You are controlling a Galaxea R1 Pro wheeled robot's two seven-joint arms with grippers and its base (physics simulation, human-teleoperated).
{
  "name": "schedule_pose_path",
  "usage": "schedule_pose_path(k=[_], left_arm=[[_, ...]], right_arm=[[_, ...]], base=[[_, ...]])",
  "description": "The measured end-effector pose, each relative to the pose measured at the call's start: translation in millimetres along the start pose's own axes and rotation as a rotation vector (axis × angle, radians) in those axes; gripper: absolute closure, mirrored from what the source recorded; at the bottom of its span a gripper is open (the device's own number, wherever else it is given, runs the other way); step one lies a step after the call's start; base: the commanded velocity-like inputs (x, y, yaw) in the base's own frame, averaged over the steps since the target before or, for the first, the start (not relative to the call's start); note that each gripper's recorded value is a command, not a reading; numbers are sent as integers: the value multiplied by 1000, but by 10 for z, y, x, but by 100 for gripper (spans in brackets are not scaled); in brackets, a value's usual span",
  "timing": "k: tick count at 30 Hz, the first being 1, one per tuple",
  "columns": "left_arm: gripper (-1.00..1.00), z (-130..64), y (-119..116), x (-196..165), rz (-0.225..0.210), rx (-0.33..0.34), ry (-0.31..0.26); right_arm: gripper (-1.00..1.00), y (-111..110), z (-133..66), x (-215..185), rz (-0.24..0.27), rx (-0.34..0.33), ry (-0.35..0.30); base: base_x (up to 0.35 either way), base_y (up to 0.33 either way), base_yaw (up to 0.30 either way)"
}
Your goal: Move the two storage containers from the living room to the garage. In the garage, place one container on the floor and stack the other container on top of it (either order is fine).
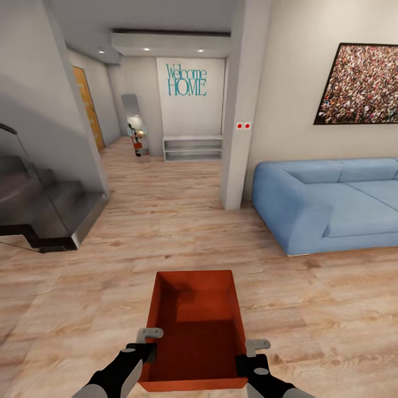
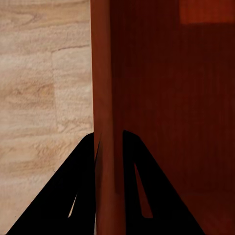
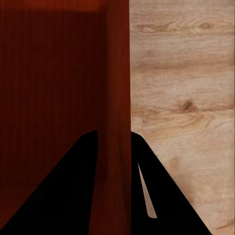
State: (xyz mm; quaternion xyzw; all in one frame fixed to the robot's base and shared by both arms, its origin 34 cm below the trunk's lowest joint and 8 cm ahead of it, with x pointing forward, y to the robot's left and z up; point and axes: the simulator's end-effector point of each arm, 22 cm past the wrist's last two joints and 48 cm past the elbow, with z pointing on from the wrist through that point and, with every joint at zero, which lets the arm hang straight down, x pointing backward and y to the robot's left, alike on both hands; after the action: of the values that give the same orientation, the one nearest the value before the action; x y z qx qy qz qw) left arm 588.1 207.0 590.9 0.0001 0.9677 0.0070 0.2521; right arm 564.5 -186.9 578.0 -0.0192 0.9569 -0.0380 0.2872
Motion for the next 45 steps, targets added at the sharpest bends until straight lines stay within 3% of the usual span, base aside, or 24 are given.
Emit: schedule_pose_path(k=[12,27,45], left_arm=[[100,0,1,3,0,0,1],[100,29,1,62,0,0,13],[100,31,0,60,1,0,13]], right_arm=[[100,0,0,2,0,0,1],[100,7,21,60,-2,-1,14],[100,6,23,64,0,-1,13]], base=[[324,0,5],[324,0,246],[324,0,9]])
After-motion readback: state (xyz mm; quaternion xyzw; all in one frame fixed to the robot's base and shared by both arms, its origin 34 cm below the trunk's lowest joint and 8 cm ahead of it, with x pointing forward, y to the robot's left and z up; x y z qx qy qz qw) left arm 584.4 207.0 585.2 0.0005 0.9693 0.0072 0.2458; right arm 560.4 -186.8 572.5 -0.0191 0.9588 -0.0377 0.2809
